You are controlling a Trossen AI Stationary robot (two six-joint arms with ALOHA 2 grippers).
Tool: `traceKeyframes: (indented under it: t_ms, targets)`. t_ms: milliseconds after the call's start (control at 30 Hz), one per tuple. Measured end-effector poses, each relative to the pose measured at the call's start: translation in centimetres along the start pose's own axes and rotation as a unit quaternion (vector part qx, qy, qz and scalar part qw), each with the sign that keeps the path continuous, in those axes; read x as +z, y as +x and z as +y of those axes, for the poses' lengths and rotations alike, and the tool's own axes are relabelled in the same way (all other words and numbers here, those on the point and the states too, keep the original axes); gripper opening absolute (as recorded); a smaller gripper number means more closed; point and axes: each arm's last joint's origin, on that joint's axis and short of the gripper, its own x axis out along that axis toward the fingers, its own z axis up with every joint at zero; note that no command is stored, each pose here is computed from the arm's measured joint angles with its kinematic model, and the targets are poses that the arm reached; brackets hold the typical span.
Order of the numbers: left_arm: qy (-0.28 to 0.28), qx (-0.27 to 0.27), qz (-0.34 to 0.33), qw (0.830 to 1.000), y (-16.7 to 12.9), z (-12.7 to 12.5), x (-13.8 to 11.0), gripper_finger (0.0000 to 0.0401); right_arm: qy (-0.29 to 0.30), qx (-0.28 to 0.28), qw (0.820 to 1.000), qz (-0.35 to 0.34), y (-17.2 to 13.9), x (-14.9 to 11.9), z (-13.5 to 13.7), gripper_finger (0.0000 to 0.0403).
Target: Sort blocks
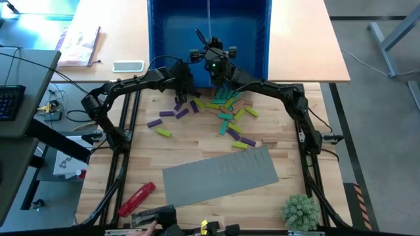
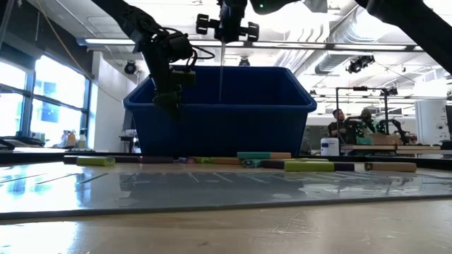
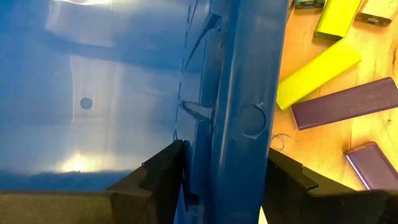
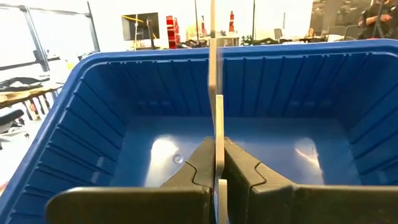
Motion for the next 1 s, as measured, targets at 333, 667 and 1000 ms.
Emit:
traceKeyframes:
  t_ms: [333,667,1000]
  targets:
    - [0.000,0.000,0.000,1.000,0.0,0.0,0.0,0.0159,-0.008,-0.007,1.000,0.006,0.3,-0.3,-0.1,0.0000]
    - [0.000,-0.001,0.001,1.000,0.0,0.0,0.0,0.0159,-0.012,-0.006,1.000,0.014,0.8,-1.4,0.1,0.0000]
    - [0.000,-0.001,0.001,1.000,0.0,0.0,0.0,0.0158,-0.020,0.013,1.000,0.016,1.1,-1.4,0.0,0.0000]
